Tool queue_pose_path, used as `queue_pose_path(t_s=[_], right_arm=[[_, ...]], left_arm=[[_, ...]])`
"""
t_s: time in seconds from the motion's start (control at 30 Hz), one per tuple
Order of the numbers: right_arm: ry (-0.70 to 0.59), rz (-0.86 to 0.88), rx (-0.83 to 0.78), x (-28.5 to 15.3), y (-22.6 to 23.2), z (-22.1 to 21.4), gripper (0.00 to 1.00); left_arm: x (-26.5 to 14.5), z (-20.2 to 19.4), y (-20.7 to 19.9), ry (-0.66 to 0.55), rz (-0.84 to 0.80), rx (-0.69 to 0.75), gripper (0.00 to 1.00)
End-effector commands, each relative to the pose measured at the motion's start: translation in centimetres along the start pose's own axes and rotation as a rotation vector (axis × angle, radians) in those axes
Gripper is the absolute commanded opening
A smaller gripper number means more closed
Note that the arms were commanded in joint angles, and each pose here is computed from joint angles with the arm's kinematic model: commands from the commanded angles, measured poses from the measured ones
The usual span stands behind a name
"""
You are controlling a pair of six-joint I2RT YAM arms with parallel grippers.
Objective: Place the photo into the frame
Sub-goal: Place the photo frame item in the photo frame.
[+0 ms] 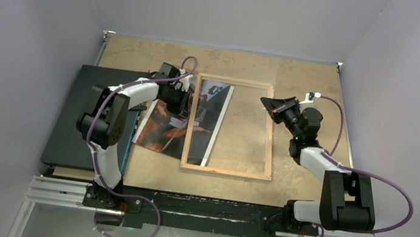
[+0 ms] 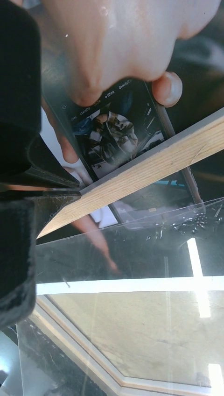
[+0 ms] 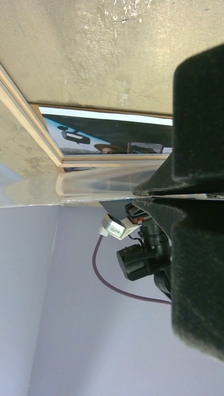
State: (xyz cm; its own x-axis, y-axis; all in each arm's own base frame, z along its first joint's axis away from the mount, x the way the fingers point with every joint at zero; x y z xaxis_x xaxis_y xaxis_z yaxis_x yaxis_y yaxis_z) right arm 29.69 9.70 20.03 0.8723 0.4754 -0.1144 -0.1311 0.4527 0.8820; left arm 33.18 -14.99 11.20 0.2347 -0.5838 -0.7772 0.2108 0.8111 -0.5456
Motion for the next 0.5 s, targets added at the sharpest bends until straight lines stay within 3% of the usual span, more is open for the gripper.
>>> queue_pose_path(t_s=[0.0, 0.47], right_arm=[[-0.033, 0.058, -0.005, 0.04, 0.90, 0.27, 0.00], [-0.020, 0.039, -0.005, 0.07, 0.68, -0.49, 0.00]], left_arm=[[-0.03, 0.03, -0.62, -0.018, -0.034, 0.017, 0.03], [-0.08, -0.12, -0.58, -0.025, -0.026, 0.019, 0.00]])
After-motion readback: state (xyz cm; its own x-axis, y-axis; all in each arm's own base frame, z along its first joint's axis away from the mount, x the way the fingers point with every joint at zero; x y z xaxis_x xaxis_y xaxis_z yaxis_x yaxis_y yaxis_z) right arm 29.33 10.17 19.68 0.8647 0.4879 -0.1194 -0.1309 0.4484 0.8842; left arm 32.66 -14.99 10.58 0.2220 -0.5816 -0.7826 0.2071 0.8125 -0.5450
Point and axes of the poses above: each gripper's point midway between its finger pads, its own x axis out along the fingers, its own y axis along the line the jaws close on, z = x × y, the point moved 9 cm from there along -x, back along the fingers, and after that the axes turned 11 degrees about -x, right-handed, at the moved point
